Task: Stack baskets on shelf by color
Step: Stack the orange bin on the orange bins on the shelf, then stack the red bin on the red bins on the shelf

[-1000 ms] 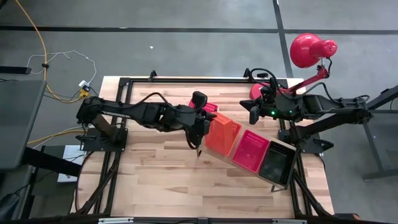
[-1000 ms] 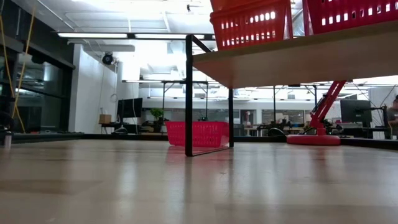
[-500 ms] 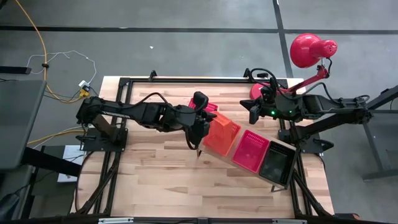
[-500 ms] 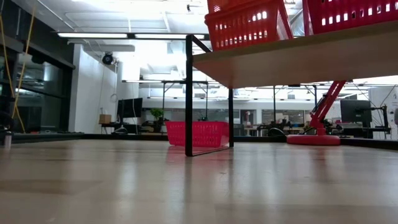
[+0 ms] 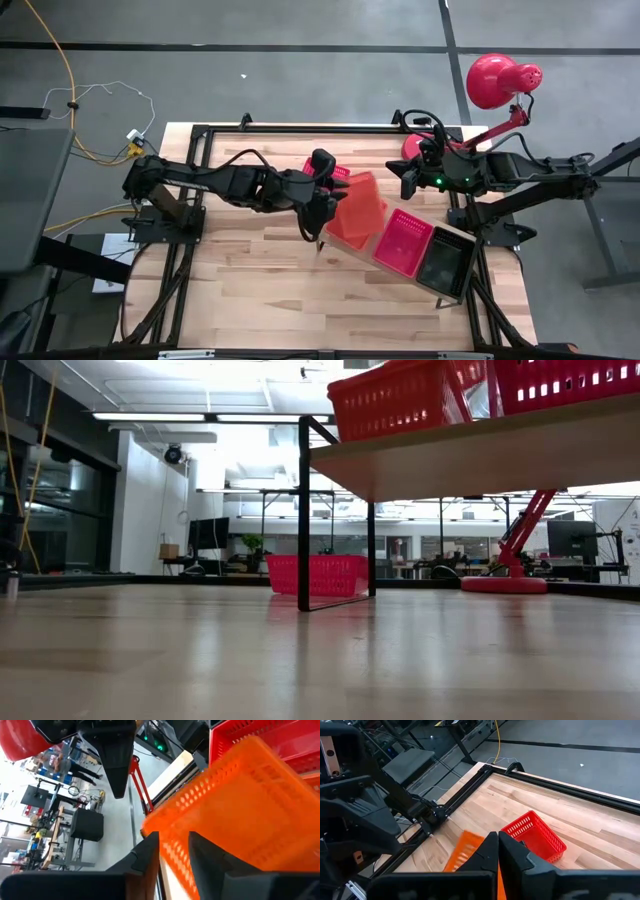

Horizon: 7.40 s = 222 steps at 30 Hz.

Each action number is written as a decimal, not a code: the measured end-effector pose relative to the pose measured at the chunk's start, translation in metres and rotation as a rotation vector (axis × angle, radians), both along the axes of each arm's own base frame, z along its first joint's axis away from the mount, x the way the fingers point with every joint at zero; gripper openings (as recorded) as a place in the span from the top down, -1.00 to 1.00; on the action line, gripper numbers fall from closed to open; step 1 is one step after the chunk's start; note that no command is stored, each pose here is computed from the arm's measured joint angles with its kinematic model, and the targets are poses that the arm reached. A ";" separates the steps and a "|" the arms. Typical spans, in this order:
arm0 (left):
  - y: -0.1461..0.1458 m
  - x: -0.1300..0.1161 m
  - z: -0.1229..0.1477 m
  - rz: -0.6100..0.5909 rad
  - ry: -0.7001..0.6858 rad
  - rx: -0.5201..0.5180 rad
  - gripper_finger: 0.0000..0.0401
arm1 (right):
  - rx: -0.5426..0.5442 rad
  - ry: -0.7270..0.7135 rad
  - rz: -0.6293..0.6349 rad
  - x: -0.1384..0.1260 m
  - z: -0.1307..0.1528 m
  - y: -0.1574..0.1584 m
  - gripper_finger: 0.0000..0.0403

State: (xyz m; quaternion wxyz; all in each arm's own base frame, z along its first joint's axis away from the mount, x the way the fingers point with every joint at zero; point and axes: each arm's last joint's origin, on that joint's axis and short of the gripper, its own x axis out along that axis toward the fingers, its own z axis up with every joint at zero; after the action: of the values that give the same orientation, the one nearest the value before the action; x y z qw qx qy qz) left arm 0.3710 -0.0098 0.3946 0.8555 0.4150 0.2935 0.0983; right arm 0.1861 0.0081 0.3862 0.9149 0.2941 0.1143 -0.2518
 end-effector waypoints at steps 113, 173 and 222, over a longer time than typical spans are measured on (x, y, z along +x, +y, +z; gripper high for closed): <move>-0.008 -0.082 -0.163 0.413 -0.492 -1.268 1.00 | 0.397 0.458 0.317 0.079 -0.037 0.090 1.00; -0.033 -0.067 -0.136 0.407 -0.551 -1.290 1.00 | 0.135 0.285 0.298 0.076 -0.001 0.090 1.00; 0.163 -0.070 -0.204 1.098 -0.204 -1.131 -0.13 | 0.127 0.231 0.185 0.075 0.003 0.087 1.00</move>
State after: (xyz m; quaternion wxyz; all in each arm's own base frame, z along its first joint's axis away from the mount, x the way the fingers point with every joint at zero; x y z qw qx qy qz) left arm 0.3006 0.1536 0.1903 0.7884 -0.2976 0.3817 0.3796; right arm 0.2606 0.0950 0.3888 0.8945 0.3089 0.2608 -0.1910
